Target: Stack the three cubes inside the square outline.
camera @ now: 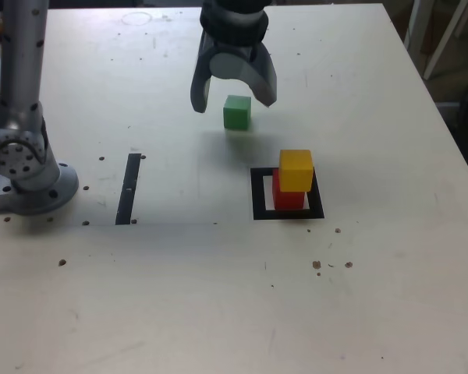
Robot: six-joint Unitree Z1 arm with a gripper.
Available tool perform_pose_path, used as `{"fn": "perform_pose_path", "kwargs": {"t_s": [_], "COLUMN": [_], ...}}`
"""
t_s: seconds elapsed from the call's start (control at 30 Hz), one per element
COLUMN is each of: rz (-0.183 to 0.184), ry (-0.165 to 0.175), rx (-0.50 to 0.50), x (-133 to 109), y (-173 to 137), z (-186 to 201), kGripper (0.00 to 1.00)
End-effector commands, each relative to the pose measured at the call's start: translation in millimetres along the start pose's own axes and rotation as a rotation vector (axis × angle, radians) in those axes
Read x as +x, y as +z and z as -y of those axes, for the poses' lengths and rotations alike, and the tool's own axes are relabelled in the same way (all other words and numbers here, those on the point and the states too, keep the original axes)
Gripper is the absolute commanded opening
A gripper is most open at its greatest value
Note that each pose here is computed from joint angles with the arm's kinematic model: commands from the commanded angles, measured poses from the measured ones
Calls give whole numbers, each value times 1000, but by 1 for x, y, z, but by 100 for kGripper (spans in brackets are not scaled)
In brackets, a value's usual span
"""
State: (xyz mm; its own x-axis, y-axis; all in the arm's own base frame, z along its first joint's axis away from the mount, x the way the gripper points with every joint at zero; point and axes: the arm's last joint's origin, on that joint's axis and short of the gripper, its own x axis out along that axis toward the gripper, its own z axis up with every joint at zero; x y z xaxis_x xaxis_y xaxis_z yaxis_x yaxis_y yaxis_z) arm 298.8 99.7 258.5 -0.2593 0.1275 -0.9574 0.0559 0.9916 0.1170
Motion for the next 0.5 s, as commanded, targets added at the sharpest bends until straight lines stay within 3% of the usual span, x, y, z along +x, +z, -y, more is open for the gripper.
{"fn": "perform_pose_path", "kwargs": {"t_s": [0.0, 0.47], "rz": [-4, -61], "ry": [-5, -50], "rx": [4, 54], "x": [7, 43], "y": [-1, 19], "z": [-5, -26], "kGripper": [100, 90]}}
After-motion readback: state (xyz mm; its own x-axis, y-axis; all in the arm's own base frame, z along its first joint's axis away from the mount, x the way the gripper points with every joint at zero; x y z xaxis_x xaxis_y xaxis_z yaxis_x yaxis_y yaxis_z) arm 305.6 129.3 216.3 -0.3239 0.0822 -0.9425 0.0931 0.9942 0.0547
